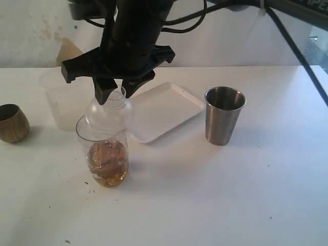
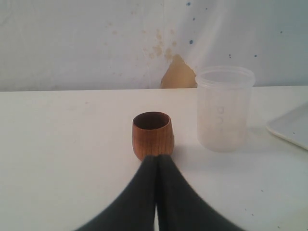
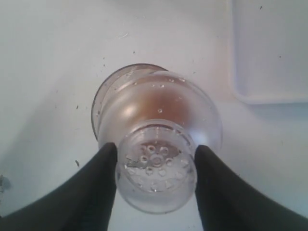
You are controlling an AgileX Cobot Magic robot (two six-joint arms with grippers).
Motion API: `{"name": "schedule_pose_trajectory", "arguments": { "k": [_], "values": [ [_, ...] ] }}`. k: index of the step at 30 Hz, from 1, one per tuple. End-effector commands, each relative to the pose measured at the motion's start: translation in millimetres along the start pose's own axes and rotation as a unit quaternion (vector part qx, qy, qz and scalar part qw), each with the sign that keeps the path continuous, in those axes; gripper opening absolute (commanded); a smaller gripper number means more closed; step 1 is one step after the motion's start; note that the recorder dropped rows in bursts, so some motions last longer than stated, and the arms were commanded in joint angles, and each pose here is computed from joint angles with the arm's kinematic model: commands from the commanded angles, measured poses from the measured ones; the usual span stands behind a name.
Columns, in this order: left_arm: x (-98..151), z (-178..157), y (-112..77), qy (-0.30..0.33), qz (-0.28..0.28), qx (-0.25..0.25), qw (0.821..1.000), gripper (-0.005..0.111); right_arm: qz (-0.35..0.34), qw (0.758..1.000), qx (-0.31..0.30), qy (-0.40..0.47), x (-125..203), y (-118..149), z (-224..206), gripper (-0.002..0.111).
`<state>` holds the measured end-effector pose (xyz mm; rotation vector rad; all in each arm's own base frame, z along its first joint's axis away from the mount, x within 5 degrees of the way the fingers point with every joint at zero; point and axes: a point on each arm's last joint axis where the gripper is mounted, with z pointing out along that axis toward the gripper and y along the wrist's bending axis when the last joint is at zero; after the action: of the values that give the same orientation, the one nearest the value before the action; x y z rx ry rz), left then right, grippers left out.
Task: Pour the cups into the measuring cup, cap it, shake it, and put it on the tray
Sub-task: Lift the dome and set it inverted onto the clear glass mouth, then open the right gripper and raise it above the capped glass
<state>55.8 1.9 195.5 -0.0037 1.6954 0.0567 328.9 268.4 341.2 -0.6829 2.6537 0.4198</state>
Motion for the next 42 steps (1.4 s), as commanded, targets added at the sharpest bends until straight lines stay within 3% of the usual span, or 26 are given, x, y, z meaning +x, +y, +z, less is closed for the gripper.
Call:
{"name": "schedule_pose_trajectory", "arguments": {
  "k": [1, 33, 36, 42],
  "values": [
    [1, 0, 0.1, -0.005, 0.0, -0.001, 1.0, 0.0, 0.001, 1.0, -0.001, -0.004, -1, 1, -2, 0.0],
    [1, 0, 0.1, -0.005, 0.0, -0.001, 1.0, 0.0, 0.008, 1.0, -0.02, -0.016, -6, 3, 13, 0.001],
    [1, 0, 0.1, -0.005, 0.0, -0.001, 1.0, 0.0, 0.009, 0.999, -0.025, -0.026, -8, 4, 13, 0.009],
    [1, 0, 0.1, -0.005, 0.0, -0.001, 1.0, 0.0, 0.008, 0.999, -0.025, -0.028, -9, 4, 13, 0.043]
  ]
}}
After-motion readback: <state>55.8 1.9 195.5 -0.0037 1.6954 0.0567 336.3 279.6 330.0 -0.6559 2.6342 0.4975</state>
